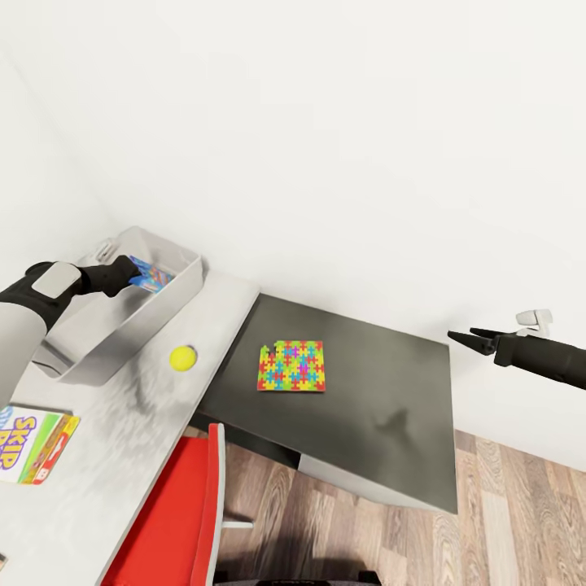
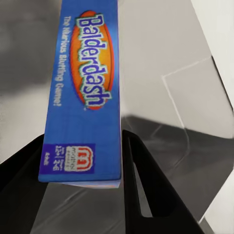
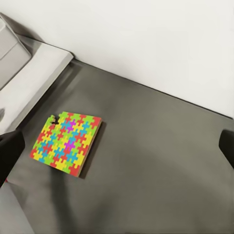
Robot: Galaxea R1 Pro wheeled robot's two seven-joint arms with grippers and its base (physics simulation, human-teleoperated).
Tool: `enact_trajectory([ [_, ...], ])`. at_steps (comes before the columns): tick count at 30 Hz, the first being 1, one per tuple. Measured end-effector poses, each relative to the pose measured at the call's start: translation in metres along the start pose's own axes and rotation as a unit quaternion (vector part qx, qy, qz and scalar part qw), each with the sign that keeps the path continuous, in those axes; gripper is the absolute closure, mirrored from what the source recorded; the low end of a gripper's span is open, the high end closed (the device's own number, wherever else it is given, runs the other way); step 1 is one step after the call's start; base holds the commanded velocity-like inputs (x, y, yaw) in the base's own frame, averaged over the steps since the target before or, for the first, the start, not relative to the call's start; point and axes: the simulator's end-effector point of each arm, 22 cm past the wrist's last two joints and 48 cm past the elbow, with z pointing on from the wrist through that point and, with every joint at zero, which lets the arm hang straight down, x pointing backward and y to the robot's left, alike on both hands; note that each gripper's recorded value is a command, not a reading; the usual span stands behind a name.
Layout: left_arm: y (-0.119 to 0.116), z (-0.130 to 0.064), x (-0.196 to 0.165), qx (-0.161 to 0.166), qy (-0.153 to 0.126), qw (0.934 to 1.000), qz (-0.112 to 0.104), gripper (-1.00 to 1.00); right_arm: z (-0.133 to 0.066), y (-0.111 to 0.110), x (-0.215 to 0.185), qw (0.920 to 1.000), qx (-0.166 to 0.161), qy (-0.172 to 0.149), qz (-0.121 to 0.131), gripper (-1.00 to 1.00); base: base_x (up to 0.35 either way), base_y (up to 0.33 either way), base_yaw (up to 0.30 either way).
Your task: Put all the toys in the child's room - the three board games (two on the bed and one on the table), the two jigsaw puzzles on the table, and the tennis ball on the table - inside the toy box on the table in the child's room.
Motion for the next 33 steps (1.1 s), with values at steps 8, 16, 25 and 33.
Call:
enact_trajectory([
  [8,0.003,0.002,-0.009,-0.002,-0.006,1.0000,-0.002,1.00,0.004,-0.004,0.006,1.0000,0.001,0.005,0.004,-1.00,0.000,0.000,0.000],
  [16,0.007,0.007,-0.007,-0.005,-0.004,1.0000,-0.001,1.00,0.008,-0.007,0.012,0.9999,0.002,0.011,0.007,-1.00,0.000,0.000,0.000],
  [25,0.009,0.010,-0.013,-0.008,-0.021,0.9998,0.001,-1.00,0.010,-0.008,0.016,0.9999,0.002,0.014,0.009,-1.00,0.000,0.000,0.000],
  [33,0.013,0.009,-0.019,-0.021,-0.033,0.9992,0.002,-1.00,0.010,-0.009,0.020,0.9998,0.002,0.018,0.011,-1.00,0.000,0.000,0.000],
])
